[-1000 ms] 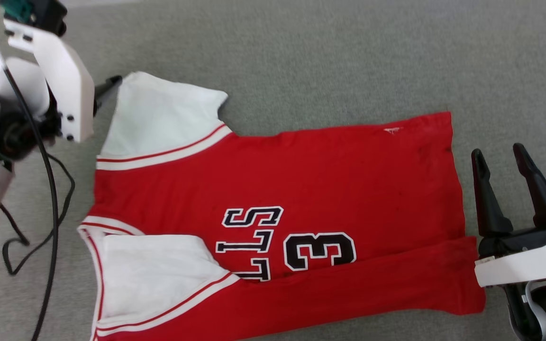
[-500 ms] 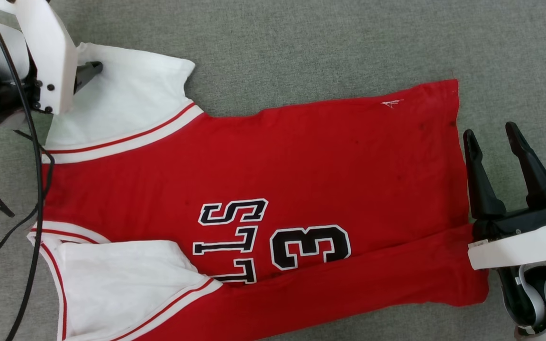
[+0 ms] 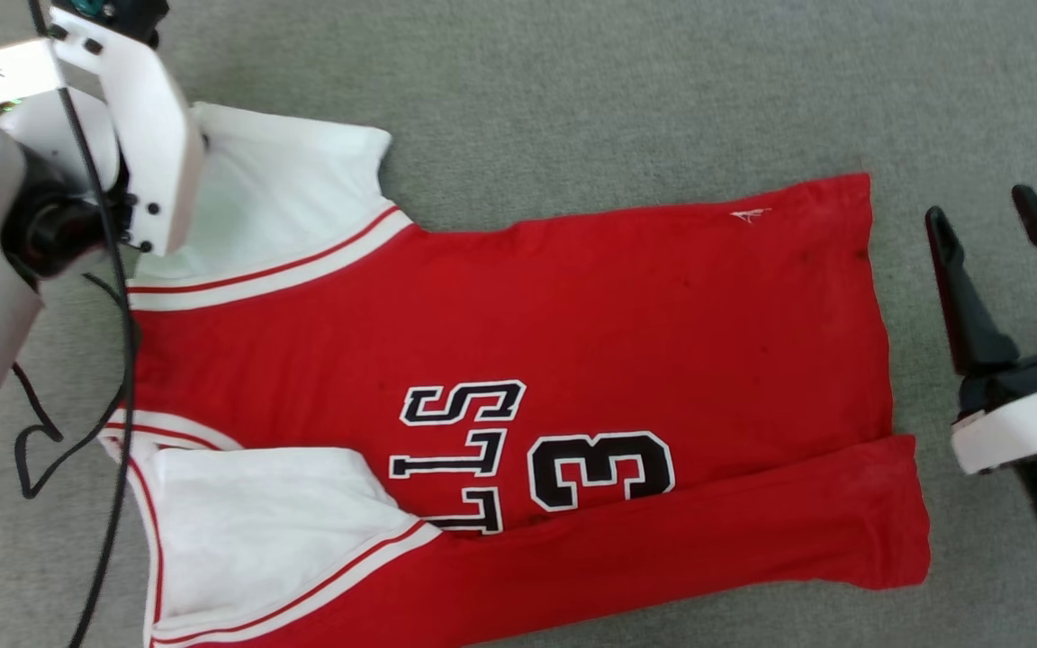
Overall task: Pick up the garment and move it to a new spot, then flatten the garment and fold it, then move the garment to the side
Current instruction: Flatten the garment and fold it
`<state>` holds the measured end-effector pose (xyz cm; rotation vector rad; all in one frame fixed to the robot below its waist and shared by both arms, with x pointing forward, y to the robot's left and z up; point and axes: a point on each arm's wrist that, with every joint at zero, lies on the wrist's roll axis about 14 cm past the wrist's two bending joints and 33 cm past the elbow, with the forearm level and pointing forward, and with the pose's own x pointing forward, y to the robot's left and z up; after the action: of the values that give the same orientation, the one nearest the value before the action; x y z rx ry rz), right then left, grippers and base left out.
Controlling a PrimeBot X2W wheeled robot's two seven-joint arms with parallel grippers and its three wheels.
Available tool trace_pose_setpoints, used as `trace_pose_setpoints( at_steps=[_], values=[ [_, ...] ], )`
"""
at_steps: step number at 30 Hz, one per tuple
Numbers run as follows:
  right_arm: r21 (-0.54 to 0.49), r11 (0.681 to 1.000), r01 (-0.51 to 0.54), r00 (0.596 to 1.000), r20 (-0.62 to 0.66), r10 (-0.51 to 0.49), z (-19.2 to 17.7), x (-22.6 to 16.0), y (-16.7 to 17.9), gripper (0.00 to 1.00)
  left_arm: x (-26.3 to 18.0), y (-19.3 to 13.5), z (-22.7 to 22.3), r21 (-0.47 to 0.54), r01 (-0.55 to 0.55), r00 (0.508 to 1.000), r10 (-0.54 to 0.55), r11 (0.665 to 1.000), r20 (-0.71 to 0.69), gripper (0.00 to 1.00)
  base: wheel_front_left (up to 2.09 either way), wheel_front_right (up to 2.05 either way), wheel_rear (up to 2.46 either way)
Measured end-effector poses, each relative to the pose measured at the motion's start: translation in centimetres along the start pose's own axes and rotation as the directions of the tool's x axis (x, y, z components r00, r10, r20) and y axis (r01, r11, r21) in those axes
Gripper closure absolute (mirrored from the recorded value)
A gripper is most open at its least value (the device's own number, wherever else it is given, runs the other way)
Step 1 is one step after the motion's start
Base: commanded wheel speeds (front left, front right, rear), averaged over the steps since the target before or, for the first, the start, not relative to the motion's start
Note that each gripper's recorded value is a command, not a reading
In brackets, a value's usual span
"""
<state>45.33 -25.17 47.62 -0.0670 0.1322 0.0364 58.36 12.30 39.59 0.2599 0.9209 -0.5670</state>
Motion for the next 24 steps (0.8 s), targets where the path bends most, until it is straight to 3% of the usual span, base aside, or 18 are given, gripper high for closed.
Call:
trace_pose_setpoints(
  at_steps=[8,14,24],
  values=[
    [-0.070,0.986,-0.148,0.968,-0.214,0.130,1.6,2.3,0.8,0.00,-4.2,-0.7,2.3,0.054,-0.025,0.988,0.016,0.998,0.156,1.00,0.00,0.00,0.00],
    [-0.080,0.967,-0.242,0.838,-0.520,0.166,-1.4,2.9,1.0,0.00,-5.9,-1.1,2.8,0.083,-0.029,0.978,0.011,0.996,0.210,1.00,0.00,0.00,0.00],
    [-0.055,0.952,-0.303,0.665,-0.728,0.169,-6.2,4.8,2.3,0.00,-5.7,-1.8,2.6,0.106,-0.010,0.972,-0.015,0.994,0.234,1.00,0.00,0.00,0.00]
  ],
)
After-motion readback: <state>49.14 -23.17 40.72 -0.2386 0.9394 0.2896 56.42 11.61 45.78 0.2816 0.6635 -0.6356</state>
